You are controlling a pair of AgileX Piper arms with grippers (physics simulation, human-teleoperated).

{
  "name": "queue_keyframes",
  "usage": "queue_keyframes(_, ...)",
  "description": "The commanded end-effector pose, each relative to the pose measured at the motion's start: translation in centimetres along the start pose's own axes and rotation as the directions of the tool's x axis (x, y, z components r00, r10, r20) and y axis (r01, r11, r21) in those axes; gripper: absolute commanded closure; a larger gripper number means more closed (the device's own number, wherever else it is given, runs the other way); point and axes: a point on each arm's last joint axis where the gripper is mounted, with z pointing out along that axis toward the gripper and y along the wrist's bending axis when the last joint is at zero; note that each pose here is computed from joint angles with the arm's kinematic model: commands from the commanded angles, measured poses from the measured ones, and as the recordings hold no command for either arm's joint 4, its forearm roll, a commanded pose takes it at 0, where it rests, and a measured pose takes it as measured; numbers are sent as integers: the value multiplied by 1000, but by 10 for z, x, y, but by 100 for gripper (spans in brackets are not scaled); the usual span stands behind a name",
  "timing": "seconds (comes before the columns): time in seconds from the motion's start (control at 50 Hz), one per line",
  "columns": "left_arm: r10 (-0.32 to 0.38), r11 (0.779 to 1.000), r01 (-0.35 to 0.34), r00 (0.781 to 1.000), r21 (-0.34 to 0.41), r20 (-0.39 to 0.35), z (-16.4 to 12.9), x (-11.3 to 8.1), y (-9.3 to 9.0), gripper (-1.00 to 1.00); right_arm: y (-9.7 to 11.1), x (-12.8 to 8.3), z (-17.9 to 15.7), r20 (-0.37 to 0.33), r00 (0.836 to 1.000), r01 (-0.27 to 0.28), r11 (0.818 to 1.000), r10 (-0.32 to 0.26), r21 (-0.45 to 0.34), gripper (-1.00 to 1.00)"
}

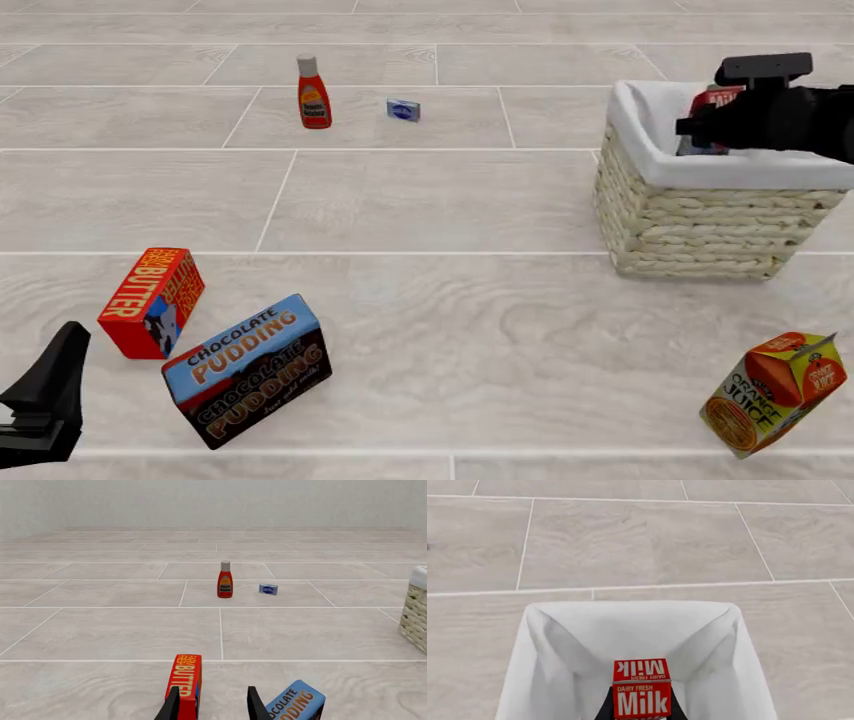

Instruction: Pick the milk and place it in the basket.

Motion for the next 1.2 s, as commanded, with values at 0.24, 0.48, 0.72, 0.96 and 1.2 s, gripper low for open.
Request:
queue_keyframes(0.24, 0, 1000, 0, 1000, 0, 0, 0, 0, 0, -100, -2, 3, 11, 0, 1000, -27, 1000, 27, 5, 100)
queue_keyframes(0.48, 0, 1000, 0, 1000, 0, 0, 0, 0, 0, -100, -1, 3, 10, -4, 1000, -26, 1000, 26, 2, 100)
queue_keyframes(0.72, 0, 1000, 0, 1000, 0, 0, 0, 0, 0, -100, -4, 2, 7, 3, 1000, -28, 1000, 28, 8, -100)
queue_keyframes(0.96, 0, 1000, 0, 1000, 0, 0, 0, 0, 0, -100, -5, -3, 3, 13, 1000, -27, 1000, 27, 10, -100)
queue_keyframes(1.2, 0, 1000, 0, 1000, 0, 0, 0, 0, 0, -100, -3, -10, -13, 47, 998, -37, 999, 37, 7, -100)
